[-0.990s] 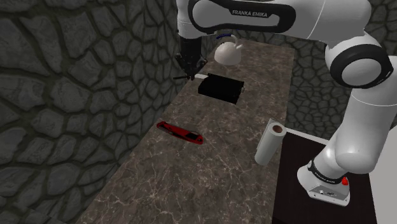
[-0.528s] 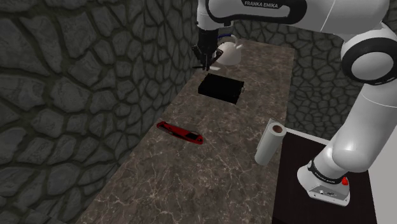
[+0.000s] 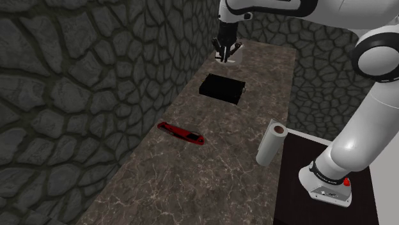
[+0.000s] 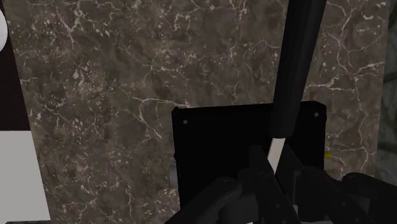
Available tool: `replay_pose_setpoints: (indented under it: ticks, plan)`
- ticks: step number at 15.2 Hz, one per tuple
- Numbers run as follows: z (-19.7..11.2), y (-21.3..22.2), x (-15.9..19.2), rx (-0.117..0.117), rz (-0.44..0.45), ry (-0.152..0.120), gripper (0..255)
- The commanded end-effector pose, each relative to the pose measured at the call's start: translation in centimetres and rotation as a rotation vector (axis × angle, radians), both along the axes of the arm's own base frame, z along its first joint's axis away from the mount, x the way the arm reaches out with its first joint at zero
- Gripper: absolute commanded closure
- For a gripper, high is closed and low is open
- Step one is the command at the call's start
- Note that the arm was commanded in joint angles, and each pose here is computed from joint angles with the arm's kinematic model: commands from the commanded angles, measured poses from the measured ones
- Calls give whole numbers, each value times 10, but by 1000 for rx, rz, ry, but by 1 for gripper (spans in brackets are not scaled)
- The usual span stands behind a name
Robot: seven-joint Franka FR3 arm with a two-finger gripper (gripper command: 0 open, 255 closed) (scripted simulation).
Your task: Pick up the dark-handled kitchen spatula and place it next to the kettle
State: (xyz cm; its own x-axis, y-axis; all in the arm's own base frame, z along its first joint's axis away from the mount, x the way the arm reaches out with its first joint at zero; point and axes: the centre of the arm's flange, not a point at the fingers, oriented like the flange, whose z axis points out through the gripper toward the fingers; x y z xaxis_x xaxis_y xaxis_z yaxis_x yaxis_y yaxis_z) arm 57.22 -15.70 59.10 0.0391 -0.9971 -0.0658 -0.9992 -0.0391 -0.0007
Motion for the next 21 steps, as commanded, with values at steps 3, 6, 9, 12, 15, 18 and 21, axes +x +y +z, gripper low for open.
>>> replay_pose_setpoints:
  ticks: [3,6,9,12,15,18,21]
  plan:
    - [-1,-50,-17,0,2,0,255]
    - [-1,-87,-31,0,2,0,255]
    - [-1,-124,-44,0,2,0,255]
    - [-1,-161,-58,0,2,0,255]
    - [-1,-198,-72,0,2,0,255]
    - [-1,-236,-85,0,2,0,255]
    - [-6,-257,-93,0,2,0,255]
